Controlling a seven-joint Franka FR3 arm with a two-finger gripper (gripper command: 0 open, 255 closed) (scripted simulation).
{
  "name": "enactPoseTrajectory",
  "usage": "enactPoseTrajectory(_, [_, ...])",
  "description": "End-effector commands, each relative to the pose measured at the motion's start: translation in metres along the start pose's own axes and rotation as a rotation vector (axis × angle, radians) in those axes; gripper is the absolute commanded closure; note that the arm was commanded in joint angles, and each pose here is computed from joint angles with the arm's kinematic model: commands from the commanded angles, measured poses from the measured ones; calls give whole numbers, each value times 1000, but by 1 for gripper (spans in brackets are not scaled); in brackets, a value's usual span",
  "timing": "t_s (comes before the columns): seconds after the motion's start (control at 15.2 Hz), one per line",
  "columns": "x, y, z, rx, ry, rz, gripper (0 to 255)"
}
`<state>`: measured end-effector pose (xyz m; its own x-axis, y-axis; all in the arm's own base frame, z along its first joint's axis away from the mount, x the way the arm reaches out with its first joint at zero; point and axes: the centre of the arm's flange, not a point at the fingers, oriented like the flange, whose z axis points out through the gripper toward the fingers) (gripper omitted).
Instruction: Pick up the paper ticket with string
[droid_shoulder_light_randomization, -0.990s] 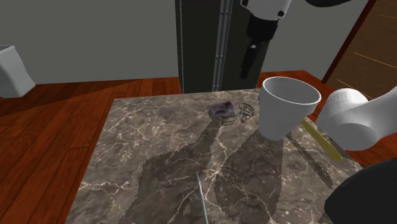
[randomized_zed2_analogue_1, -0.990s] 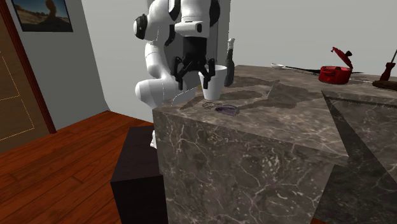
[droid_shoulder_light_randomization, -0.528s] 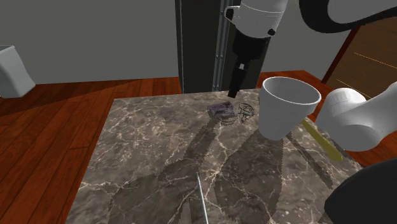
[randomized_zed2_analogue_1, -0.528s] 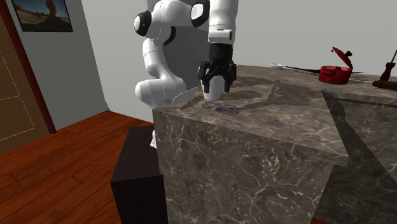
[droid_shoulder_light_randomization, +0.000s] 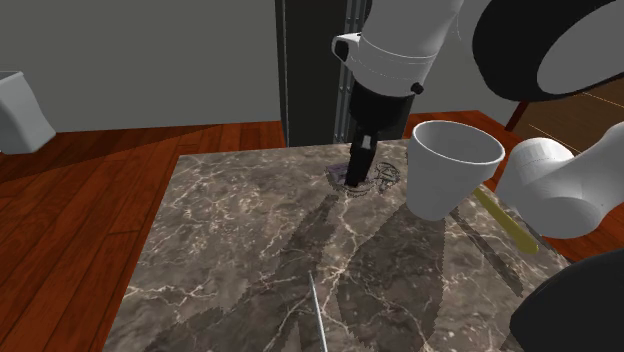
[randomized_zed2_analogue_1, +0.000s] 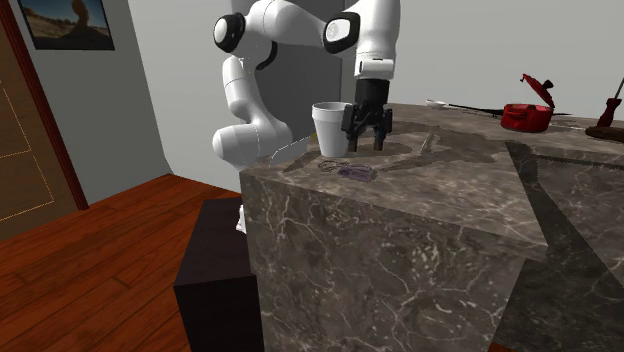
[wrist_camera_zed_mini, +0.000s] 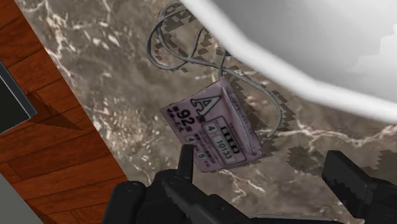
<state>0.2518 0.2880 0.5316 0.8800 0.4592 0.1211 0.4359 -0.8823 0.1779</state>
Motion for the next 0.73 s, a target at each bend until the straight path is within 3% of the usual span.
enactPoseTrajectory(0.0, [-1,-4,11,0,1,-1,0])
enactPoseTrajectory(0.33, [-3,-7,29,0,1,-1,0])
enactPoseTrajectory(0.4, [-3,-7,29,0,1,-1,255])
enactPoseTrajectory(0.66, [-3,-7,29,0,1,-1,255])
